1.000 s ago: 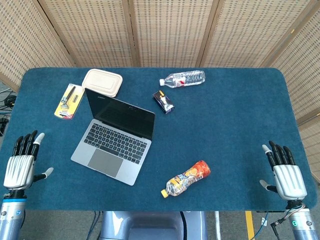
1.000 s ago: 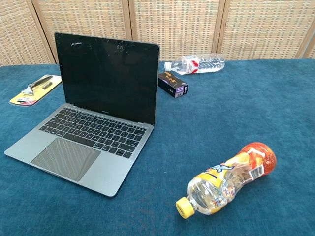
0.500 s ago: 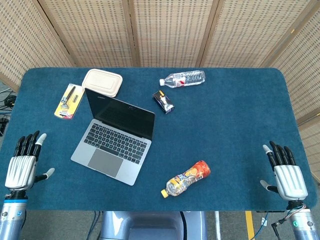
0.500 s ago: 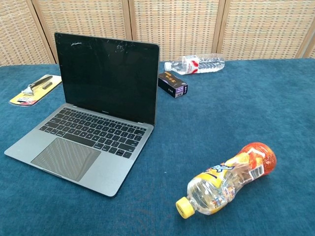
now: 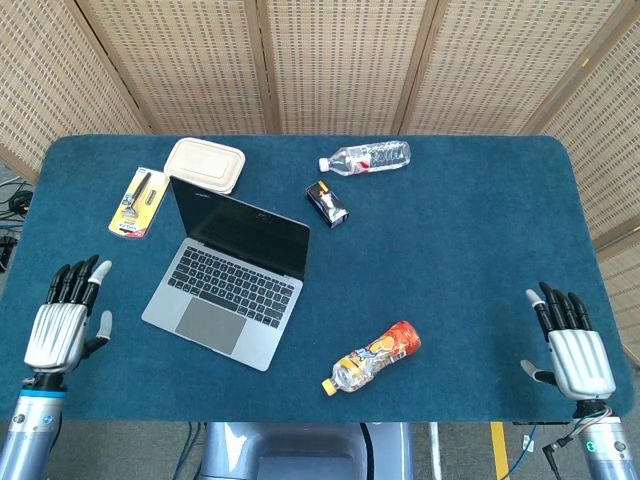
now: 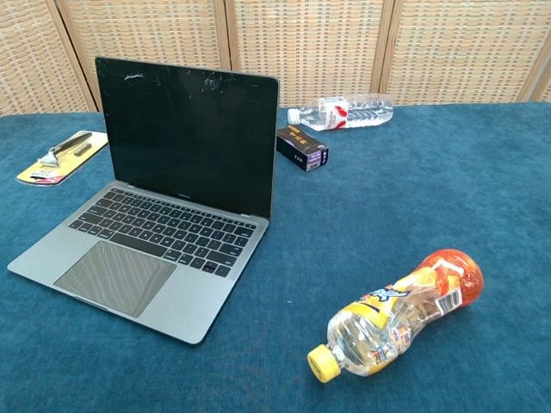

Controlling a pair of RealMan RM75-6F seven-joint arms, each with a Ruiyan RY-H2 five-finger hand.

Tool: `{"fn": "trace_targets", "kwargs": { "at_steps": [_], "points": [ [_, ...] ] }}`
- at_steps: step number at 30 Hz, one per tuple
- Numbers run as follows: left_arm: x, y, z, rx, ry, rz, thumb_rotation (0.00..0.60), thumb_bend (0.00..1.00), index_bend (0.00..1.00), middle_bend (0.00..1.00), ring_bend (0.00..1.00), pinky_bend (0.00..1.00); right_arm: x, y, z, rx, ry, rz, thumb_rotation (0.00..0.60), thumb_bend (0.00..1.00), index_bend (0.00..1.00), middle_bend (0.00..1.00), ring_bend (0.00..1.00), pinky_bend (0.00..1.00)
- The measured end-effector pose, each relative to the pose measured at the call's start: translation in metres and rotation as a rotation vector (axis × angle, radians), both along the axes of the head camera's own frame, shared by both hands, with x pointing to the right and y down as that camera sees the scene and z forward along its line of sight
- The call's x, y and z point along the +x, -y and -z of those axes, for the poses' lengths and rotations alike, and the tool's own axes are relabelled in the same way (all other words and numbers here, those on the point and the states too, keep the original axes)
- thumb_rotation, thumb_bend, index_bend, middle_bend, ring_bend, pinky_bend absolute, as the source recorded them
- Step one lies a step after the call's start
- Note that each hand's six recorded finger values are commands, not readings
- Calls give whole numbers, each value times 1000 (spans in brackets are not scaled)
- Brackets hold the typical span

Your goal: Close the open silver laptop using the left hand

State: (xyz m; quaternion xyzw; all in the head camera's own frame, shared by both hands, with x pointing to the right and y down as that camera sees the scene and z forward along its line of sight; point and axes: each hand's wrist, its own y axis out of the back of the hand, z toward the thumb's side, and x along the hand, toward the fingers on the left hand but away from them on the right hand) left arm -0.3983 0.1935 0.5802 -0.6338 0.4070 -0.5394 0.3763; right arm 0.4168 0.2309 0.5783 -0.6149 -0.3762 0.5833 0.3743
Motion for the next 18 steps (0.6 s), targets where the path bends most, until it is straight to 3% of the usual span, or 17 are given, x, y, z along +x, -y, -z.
{"fn": "trace_targets", "kwargs": {
  "at_steps": [6,15,18],
  "points": [
    [29,31,12,27,-25,-90,600,765,0,0,0,0,0,0,-4,-13,0,-1,600,52,0,0,0,0],
    [76,89,12,-124,-72,-205,600,983,0,0,0,0,4,1,-6,-25,10,-17,600,53,0,0,0,0],
    [88,108,13,-157,-72,-227,600,1000,0,0,0,0,6,2,-6,-26,12,-24,600,53,0,0,0,0]
  ]
}}
